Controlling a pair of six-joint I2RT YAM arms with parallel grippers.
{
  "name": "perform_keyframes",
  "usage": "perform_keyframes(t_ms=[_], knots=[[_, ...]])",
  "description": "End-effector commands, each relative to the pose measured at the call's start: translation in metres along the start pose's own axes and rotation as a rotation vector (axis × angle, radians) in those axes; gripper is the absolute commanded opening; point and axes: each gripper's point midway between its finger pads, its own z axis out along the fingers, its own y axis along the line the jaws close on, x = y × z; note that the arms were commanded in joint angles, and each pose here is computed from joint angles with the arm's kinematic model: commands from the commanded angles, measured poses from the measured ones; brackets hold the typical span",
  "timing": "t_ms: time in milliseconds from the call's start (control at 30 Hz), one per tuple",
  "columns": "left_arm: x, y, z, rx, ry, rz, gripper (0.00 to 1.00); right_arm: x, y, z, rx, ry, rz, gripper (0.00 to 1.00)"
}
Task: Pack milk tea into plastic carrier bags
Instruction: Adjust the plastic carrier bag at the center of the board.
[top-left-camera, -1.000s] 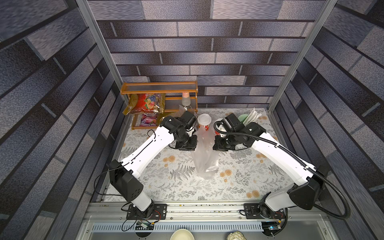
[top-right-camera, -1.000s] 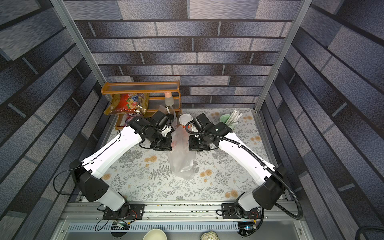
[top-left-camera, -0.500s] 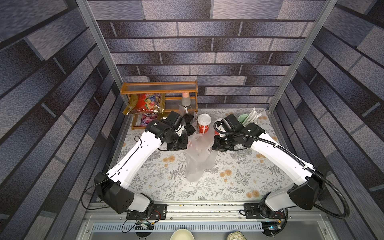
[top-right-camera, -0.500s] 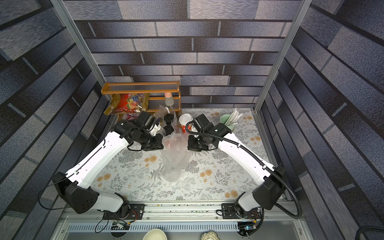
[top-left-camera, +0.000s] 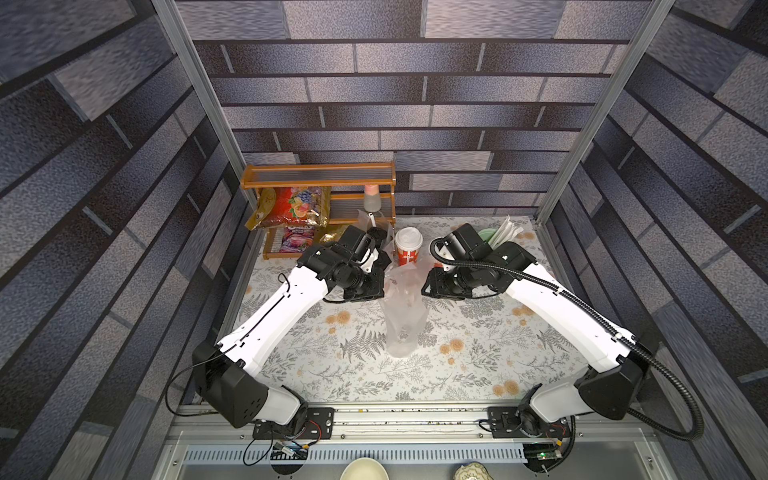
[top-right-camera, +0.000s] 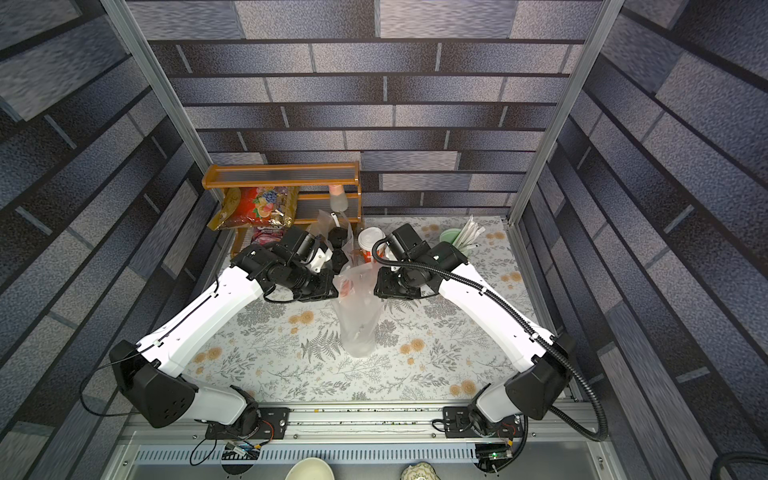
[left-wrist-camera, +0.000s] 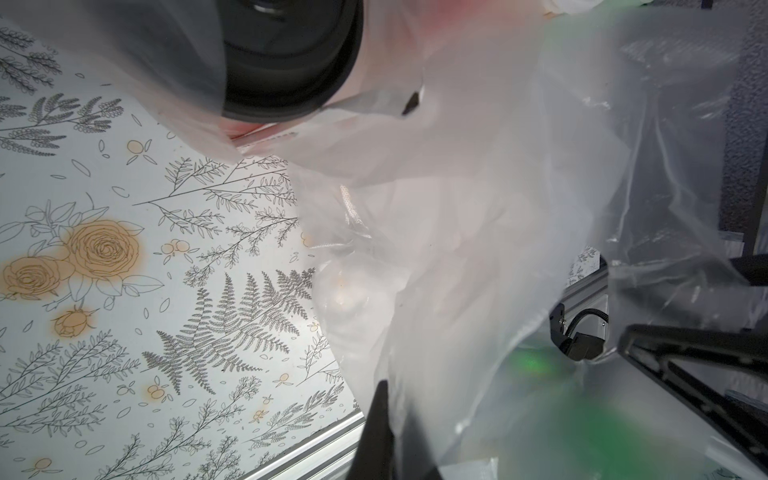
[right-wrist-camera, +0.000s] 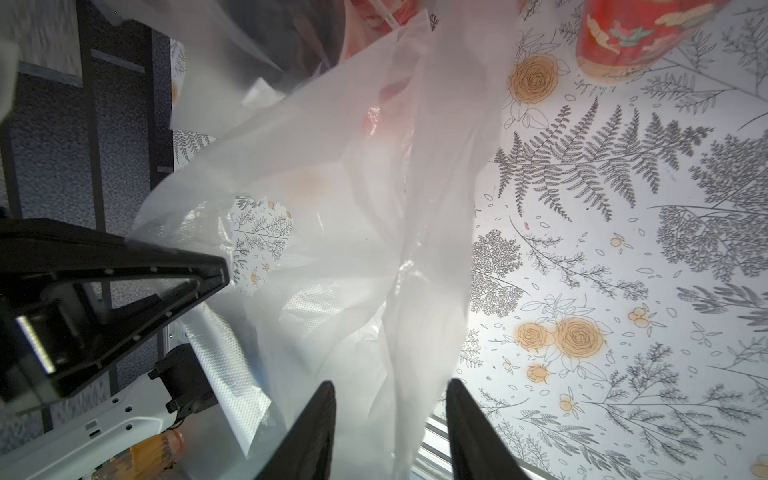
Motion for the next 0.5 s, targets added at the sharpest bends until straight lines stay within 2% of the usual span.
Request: perform_keyframes(t_ms=[0,167,233,400,467], knots=[[0.004,-0.003,-0.001,0.02,0.0,-0.009,0.06,-0.005,-0.009,-0.025,0.06,-0.041,-0.032,0.52],[0.003,-0.004,-0.001,0.022,-0.005,-0.011,0.06,-0.035,-0.028,-0.045,0.148,-0.13,-0.06,0.65],[0.003,-0.005,-0.002,0.023,-0.005,-0.012,0.06,-0.052,-0.039,-0.046,0.199,-0.163,-0.066,0.67],[0.003,-0.008,-0.001,0.032,-0.005,-0.007,0.06,-0.096,-0.057,-0.033,0.257,-0.197,-0.063,0.73],[0.003,-0.01,-0.002,0.034,-0.006,-0.004,0.06,-0.114,-0.064,-0.025,0.279,-0.205,-0.057,0.81]])
